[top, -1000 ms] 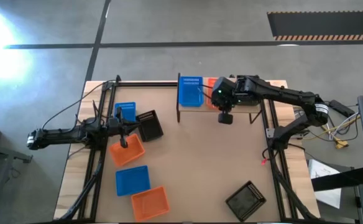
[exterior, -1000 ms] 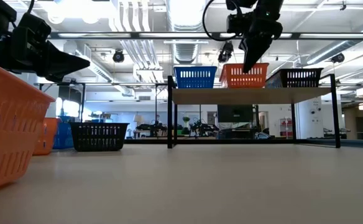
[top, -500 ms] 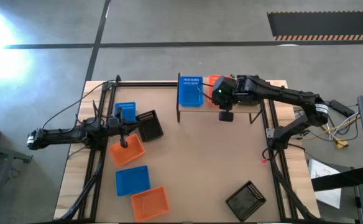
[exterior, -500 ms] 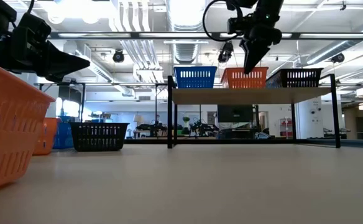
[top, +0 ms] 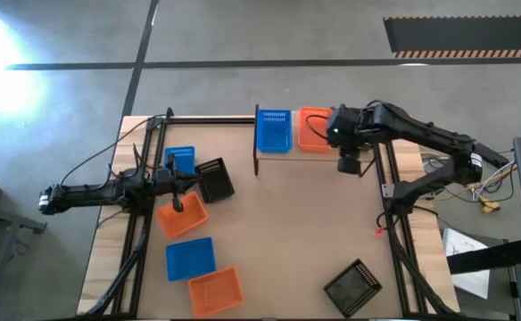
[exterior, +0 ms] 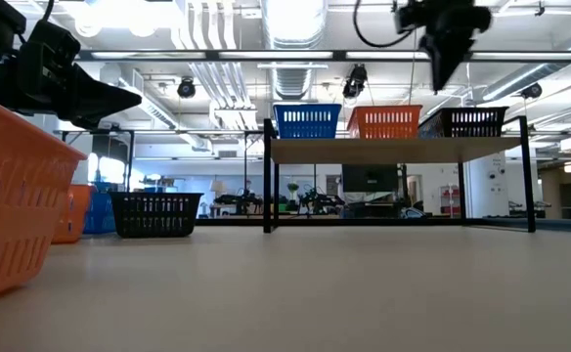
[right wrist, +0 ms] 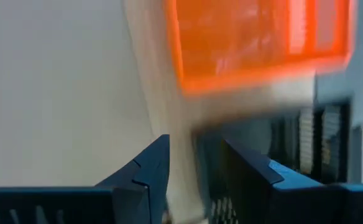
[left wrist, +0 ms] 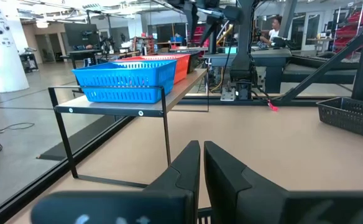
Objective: Stack baskets on shelf by color
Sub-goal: Adjust the bins on the shelf
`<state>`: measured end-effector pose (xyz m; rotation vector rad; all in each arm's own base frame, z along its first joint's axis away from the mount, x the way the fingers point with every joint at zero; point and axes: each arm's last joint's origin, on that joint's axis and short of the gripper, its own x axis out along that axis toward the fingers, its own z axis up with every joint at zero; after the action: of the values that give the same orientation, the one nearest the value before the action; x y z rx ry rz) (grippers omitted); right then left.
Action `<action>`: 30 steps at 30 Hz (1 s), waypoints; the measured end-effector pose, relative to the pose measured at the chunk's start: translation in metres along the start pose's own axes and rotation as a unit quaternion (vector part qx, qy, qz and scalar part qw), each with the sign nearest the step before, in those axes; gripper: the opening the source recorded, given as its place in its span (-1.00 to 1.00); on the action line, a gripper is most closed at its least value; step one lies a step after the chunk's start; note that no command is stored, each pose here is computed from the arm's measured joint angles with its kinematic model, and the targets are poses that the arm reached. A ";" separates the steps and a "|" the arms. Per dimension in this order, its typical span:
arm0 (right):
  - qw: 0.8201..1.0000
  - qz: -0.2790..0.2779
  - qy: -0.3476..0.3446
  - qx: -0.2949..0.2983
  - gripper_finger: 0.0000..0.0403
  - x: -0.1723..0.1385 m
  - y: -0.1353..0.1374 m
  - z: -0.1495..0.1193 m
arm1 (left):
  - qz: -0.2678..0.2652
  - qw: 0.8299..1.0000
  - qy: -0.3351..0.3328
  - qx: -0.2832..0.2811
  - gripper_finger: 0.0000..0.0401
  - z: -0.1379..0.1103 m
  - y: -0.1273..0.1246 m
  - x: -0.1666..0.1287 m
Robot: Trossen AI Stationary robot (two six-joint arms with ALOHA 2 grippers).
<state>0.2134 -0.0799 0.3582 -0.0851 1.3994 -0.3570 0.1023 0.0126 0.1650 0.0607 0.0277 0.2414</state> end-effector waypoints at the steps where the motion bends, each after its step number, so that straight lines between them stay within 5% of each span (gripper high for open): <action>1: 1.000 0.002 0.015 0.000 -0.36 0.000 0.001 -0.004 | 0.000 1.000 0.000 0.000 -0.97 0.000 0.000 0.000; 15: 0.993 -0.061 0.096 -0.017 -0.52 0.025 0.005 -0.019 | 0.000 1.000 0.000 0.000 -0.97 0.000 0.000 0.000; 30: 0.993 -0.059 0.100 -0.032 -0.85 0.040 0.006 -0.019 | 0.000 1.000 0.000 0.000 -0.97 0.000 0.000 0.000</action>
<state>0.2016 -0.0833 0.3153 -0.1905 1.6089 -0.4275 0.1023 0.0127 0.1650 0.0607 0.0276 0.2415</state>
